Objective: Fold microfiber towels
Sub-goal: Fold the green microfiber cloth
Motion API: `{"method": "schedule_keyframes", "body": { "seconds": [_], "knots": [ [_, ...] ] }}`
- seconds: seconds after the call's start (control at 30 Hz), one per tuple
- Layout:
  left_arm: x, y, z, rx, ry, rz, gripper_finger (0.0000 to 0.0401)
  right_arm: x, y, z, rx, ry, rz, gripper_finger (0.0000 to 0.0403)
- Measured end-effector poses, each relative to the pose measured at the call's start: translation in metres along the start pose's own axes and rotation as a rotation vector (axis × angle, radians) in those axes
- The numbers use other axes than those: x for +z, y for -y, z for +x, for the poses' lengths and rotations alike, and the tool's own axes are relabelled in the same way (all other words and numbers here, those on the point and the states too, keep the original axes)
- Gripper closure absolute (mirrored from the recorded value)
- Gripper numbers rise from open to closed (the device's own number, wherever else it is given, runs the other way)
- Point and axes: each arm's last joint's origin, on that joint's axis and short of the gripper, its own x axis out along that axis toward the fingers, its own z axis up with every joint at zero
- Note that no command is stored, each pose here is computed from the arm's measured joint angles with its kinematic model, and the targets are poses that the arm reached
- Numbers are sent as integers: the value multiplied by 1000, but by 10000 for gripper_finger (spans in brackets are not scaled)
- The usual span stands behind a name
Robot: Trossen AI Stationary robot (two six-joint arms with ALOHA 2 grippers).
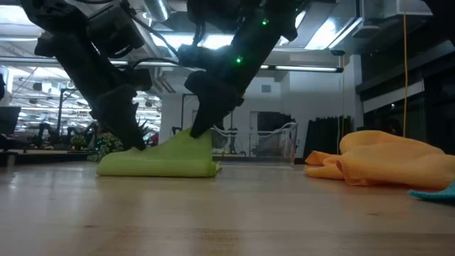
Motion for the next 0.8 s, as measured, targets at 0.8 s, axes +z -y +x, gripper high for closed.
{"method": "schedule_keyframes", "body": {
  "seconds": [0.8],
  "knots": [
    [3,3,-9,-123,5,195,184,-4,-34,-13,52,11,-33,400]
  ]
}}
